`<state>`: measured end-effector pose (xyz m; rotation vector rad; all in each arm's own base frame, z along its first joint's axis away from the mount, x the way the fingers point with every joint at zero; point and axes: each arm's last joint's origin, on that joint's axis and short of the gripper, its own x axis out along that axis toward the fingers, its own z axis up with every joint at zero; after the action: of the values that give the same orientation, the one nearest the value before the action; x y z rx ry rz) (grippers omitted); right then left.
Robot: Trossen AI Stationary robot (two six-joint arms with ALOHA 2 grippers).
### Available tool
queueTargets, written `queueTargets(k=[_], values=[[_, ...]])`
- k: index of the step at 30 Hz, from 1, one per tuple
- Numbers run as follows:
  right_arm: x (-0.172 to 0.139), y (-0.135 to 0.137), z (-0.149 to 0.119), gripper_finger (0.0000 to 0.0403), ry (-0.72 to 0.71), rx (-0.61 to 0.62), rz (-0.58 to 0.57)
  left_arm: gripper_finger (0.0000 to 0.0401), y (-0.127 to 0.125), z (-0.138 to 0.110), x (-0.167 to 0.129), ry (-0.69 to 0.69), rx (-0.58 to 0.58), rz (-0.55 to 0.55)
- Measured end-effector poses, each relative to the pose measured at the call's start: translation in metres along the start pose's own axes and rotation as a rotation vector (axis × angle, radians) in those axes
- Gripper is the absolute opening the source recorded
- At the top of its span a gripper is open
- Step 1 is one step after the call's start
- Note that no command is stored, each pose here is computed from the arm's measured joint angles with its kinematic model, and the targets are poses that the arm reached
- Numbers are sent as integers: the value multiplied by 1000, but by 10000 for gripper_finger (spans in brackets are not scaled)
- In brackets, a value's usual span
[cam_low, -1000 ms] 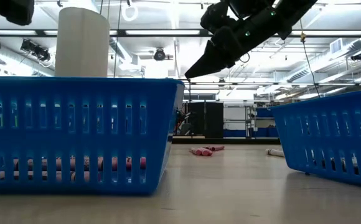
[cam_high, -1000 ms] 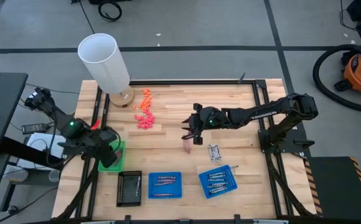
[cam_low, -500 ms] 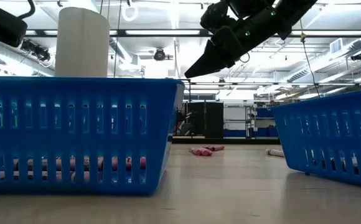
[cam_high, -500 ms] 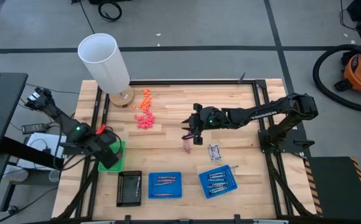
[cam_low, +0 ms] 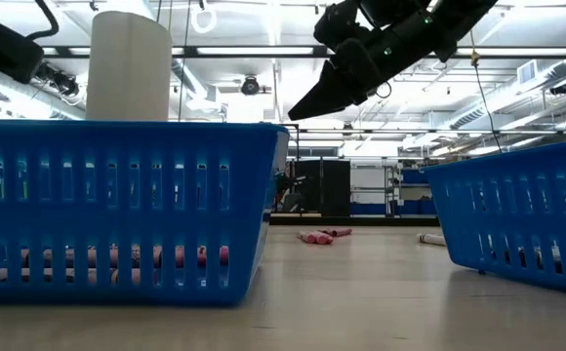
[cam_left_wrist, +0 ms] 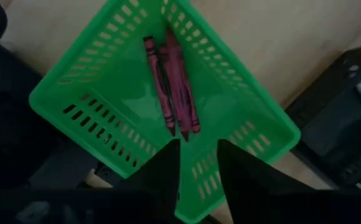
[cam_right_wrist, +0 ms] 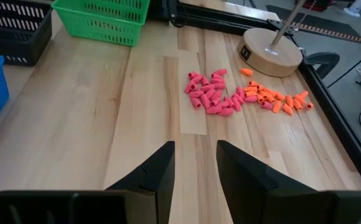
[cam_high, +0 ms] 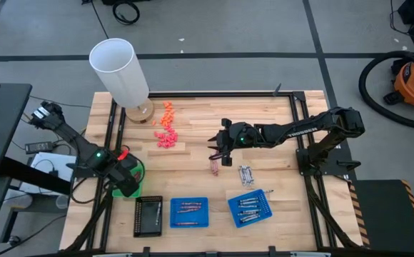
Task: Sort crayons
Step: Put the black crayon into the right blue basket
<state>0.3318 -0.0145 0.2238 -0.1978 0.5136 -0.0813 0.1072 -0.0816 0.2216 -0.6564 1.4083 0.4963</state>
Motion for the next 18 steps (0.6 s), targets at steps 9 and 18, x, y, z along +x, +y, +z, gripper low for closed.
queueTargets(k=[9,18], values=[[0,1,1,128,-13,27,19,144,-4,12,-10,-120,16,-7],[-1,11,3,128,-15,50,28,143,-23,44,-9,-264,122,50]])
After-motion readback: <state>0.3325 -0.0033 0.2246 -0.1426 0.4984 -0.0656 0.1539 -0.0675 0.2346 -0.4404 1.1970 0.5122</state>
